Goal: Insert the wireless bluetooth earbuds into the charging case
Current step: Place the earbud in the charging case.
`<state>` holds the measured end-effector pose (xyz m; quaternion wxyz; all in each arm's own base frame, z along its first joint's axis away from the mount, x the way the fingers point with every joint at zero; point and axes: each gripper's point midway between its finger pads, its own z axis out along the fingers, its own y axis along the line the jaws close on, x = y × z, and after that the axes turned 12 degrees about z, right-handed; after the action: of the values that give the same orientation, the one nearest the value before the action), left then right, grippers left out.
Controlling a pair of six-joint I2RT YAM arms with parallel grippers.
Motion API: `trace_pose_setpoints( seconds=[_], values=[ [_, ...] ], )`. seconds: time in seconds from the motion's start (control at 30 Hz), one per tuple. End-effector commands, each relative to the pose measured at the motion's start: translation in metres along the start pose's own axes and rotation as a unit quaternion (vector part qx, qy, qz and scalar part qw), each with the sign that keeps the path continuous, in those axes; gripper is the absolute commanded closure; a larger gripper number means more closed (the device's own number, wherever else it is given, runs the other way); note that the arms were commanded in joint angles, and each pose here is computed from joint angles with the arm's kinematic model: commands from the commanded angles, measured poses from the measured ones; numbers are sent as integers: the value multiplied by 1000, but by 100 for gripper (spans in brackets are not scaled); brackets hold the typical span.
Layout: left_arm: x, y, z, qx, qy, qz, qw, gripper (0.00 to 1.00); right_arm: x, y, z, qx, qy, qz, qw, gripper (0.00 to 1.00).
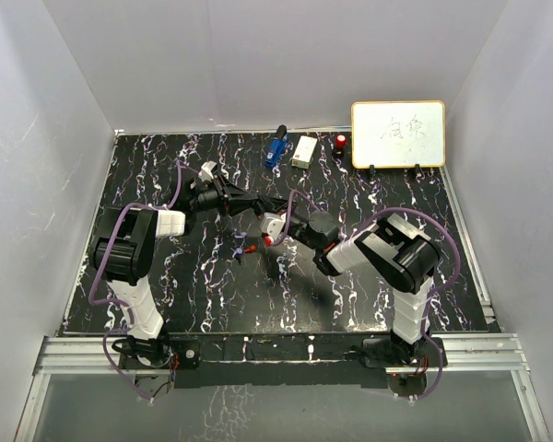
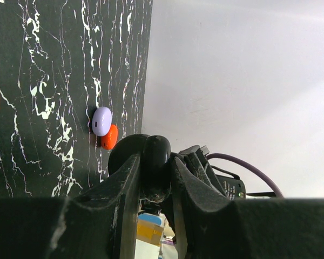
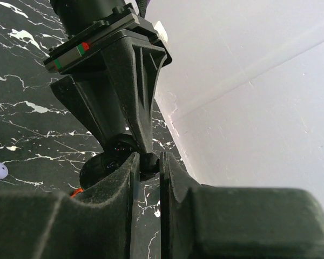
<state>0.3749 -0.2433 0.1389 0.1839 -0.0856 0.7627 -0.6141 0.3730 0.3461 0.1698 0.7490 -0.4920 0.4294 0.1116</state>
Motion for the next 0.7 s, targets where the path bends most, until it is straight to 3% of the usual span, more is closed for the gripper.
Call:
trace_pose_setpoints(
  seconds=[0.0, 0.63, 0.67],
  values=[
    [-4, -25, 0, 24, 5, 23, 999, 100, -6, -8, -1, 9, -13, -21, 1000, 100],
    [-13, -28, 5, 34, -1, 17, 999, 100, -4, -5, -4, 9, -8, -18, 1000, 100],
    [-13, -28, 5, 35, -1, 17, 999, 100, -4, -6, -4, 9, -7, -16, 1000, 97]
  ],
)
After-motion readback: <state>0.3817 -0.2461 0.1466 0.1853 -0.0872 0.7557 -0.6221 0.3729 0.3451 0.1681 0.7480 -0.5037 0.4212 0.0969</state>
